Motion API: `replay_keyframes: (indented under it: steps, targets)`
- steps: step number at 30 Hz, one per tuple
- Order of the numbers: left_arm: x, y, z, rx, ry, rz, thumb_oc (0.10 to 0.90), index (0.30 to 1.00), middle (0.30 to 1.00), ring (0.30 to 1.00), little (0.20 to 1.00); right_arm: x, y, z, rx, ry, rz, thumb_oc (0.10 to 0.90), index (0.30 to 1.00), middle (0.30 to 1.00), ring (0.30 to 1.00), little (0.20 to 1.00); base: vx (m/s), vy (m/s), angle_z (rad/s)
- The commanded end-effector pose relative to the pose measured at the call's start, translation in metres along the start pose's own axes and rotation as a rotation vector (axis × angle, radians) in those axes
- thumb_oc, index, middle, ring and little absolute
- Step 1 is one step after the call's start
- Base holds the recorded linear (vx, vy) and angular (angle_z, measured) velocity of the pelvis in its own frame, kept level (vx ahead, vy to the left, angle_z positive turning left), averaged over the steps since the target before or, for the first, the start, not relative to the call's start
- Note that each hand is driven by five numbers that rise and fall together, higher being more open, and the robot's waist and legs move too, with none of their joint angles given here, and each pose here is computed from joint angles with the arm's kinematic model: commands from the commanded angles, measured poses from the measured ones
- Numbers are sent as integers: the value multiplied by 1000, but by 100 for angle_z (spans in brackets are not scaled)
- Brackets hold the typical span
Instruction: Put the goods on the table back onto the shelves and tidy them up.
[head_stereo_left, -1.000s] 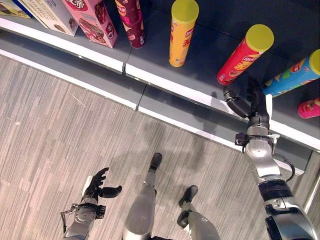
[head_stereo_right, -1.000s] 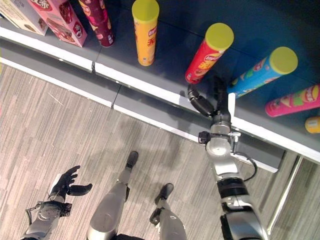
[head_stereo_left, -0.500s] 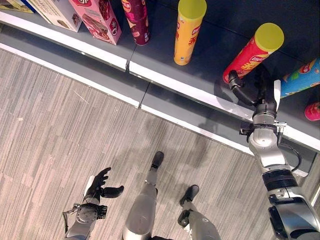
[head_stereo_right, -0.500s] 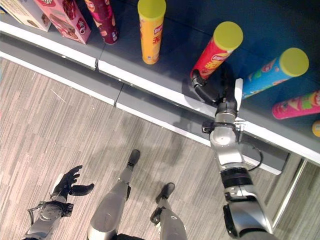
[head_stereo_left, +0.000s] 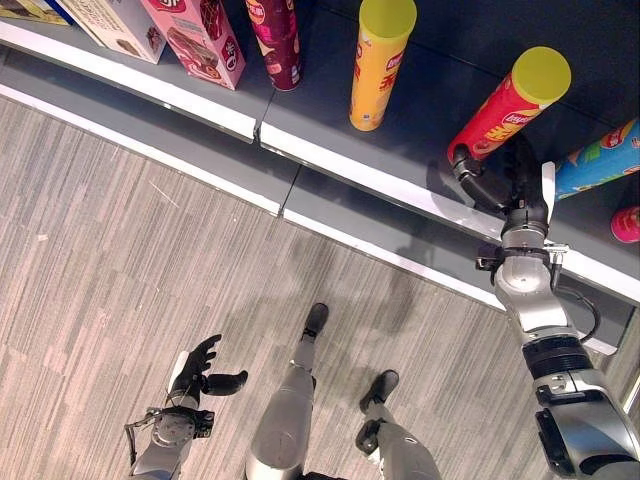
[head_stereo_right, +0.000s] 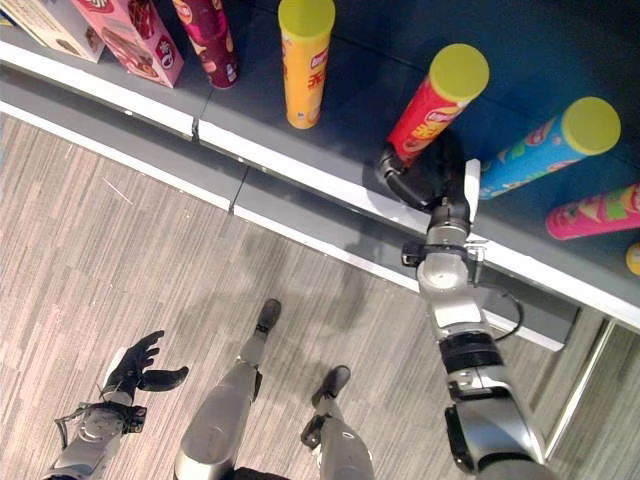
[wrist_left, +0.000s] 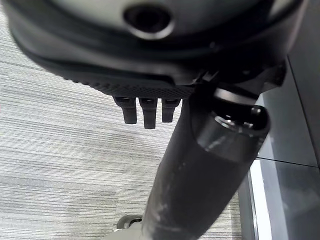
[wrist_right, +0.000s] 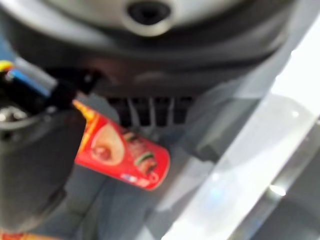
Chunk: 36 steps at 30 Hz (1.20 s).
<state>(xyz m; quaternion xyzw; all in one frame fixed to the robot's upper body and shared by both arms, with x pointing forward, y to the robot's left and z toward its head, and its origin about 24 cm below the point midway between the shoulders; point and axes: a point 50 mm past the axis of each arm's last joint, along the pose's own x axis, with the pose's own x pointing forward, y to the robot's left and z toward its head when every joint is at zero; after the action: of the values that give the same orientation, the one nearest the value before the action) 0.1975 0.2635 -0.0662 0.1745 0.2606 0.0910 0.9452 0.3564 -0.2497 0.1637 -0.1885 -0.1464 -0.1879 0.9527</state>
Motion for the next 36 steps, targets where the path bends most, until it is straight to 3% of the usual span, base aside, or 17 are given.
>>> replay_keyframes:
  steps: [1, 21, 27, 32, 36]
  targets:
    - [-10, 11, -11, 15, 4, 45, 800, 900, 900, 900, 900, 21, -23, 48, -11, -207, -49, 800, 900, 900, 900, 900, 0, 0, 0]
    - [-10, 10, -15, 12, 25, 47, 800, 900, 900, 900, 900, 17, -23, 41, -57, -191, -50, 800, 900, 900, 900, 900, 1, 0, 1]
    - [-13, 14, -27, 38, 87, 65, 800, 900, 900, 900, 900, -20, -32, 36, -195, -277, 37, 800, 900, 900, 900, 900, 0, 0, 0]
    - [-15, 19, -40, 62, 149, 75, 800, 900, 900, 900, 900, -46, -34, 29, -191, -284, 138, 800, 900, 900, 900, 900, 0, -4, -6]
    - [-17, 20, -49, 65, 199, 84, 800, 900, 900, 900, 900, -65, -27, 23, -74, -253, 234, 800, 900, 900, 900, 900, 0, 32, -21]
